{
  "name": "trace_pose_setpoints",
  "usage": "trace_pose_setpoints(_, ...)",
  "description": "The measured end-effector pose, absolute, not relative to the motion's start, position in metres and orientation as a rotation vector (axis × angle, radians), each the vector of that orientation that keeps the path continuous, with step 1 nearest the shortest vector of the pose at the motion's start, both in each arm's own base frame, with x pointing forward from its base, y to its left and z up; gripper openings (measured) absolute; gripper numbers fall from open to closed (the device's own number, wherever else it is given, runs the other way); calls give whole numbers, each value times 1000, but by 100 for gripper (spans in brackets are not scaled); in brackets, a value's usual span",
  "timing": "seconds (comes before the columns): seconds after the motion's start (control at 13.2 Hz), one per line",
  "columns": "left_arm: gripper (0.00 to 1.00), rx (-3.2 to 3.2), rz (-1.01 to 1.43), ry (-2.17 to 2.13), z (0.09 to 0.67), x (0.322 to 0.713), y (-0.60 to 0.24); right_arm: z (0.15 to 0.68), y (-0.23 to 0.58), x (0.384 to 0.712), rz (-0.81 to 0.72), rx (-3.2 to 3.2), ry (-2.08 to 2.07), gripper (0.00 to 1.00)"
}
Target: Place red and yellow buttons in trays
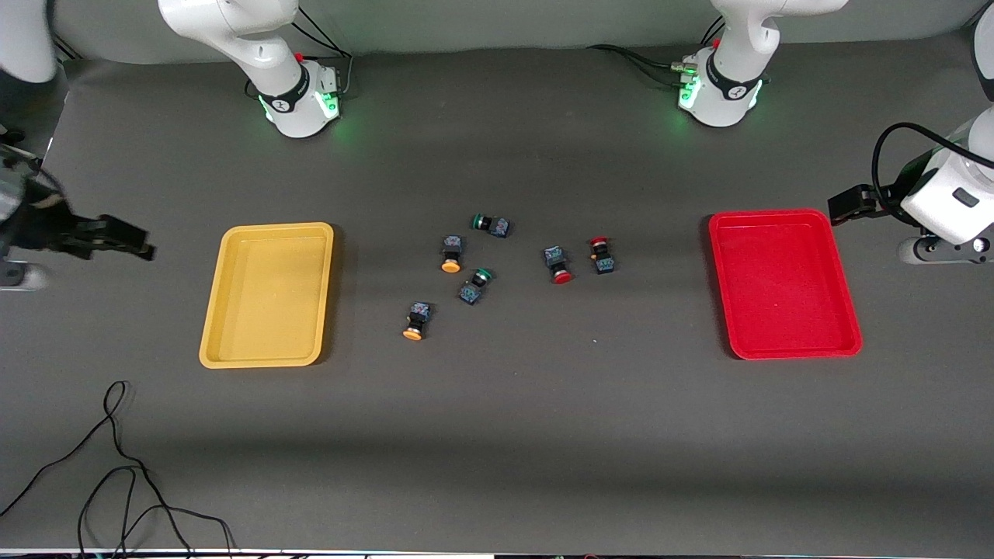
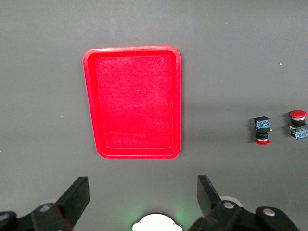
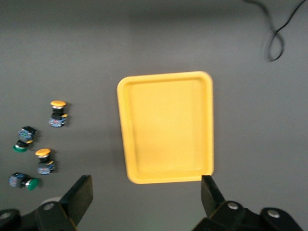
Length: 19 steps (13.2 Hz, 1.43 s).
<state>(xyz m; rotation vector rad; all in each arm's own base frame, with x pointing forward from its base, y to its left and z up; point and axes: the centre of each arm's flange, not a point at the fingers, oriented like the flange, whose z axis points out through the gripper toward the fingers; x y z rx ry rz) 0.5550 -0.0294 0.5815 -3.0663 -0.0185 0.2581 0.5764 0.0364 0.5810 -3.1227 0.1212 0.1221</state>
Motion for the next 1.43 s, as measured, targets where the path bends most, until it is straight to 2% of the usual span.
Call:
trace_pose_setpoints(0.3, 100, -3064, 311, 25, 577, 551, -45, 544, 194, 555, 82, -3130, 249, 100)
trace_pose_setpoints(0.6, 100, -3047, 368, 185, 567, 543, -108, 485, 354, 500, 24, -3120, 355, 100)
trace_pose_setpoints(0.75, 100, -3081, 423, 170, 553, 541, -138, 464, 401, 476, 16, -3126, 336, 100)
trace_pose_setpoints(0.98, 100, -3135, 457, 60, 499, 554, -172, 447, 423, 455, 22, -3128, 330, 100)
trace_pose_setpoints(1.13, 100, -3123, 451, -5, 446, 550, -208, 423, 419, 449, 9, -3118, 337, 100)
trace_pose_setpoints(1.43, 100, -3062, 479, -96, 347, 509, -287, 317, 395, 433, -54, -3088, 354, 100)
